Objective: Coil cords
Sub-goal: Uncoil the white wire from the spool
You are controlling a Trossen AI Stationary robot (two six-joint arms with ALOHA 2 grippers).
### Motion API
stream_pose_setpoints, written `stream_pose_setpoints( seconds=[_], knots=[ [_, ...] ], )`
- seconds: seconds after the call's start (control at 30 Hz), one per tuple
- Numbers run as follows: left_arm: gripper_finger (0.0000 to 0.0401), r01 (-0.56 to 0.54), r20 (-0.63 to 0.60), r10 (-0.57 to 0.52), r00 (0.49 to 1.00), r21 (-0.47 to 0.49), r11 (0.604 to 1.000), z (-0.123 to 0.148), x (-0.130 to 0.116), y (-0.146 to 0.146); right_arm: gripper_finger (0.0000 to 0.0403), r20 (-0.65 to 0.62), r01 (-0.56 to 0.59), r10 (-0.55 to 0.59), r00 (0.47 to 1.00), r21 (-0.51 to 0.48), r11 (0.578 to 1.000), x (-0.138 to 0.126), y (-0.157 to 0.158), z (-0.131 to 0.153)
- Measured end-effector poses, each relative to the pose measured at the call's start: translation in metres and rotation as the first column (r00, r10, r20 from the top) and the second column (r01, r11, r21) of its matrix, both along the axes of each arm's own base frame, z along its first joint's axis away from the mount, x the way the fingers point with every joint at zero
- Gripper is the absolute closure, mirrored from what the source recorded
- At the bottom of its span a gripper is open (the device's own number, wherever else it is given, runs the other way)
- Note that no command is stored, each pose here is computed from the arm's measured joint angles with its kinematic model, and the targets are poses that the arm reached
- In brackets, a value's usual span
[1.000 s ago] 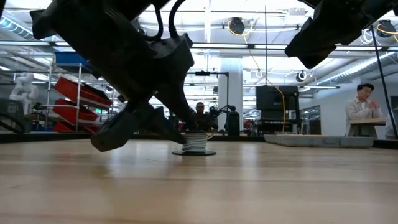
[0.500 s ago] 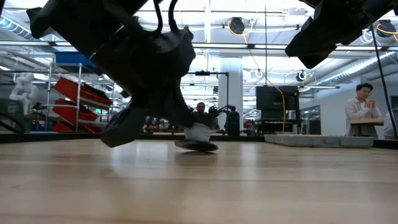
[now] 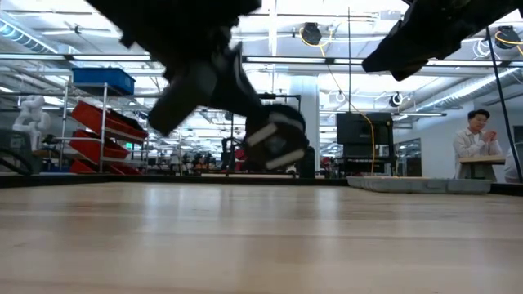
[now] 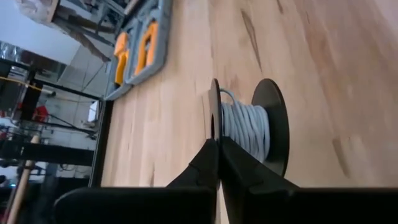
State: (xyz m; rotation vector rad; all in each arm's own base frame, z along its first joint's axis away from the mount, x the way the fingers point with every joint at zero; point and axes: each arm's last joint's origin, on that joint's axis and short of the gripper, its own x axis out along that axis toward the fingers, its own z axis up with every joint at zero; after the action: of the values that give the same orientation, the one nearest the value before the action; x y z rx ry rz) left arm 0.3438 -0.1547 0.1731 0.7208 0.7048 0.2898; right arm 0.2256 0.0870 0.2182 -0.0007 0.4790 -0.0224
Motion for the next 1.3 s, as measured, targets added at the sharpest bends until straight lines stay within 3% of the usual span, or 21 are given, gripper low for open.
stream_pose_setpoints(
  seconds=[0.2, 0.37, 0.6, 0.77, 1.3],
  knots=[
    [0.0393, -0.028, 0.078, 0.034, 0.996, -0.08, 0.996, 0.015, -0.004, -0.002, 0.0399, 0.04, -0.025, 0.027, 0.999, -0.046, 0.999, 0.004, 0.002, 0.002],
    [0.0393, -0.01, 0.137, 0.027, 0.99, -0.122, 0.992, 0.02, -0.004, -0.009, 0.0364, 0.056, -0.022, 0.024, 0.998, -0.031, 0.999, 0.015, 0.006, -0.007],
    [0.0393, 0.082, 0.195, -0.038, 0.98, -0.223, 0.971, 0.026, 0.002, -0.014, 0.0308, 0.111, -0.017, 0.015, 0.994, 0.019, 1.0, 0.031, 0.015, -0.02],
    [0.0393, 0.141, 0.217, -0.082, 0.973, -0.271, 0.952, 0.028, 0.004, -0.017, 0.0292, 0.119, -0.042, 0.038, 0.992, 0.027, 0.999, 0.029, 0.022, -0.021],
    [0.0393, 0.199, 0.203, -0.147, 0.968, -0.266, 0.943, 0.029, 0.005, -0.018, 0.0293, 0.095, -0.146, 0.151, 0.984, -0.063, 0.987, 0.019, 0.04, -0.022]
  ],
)
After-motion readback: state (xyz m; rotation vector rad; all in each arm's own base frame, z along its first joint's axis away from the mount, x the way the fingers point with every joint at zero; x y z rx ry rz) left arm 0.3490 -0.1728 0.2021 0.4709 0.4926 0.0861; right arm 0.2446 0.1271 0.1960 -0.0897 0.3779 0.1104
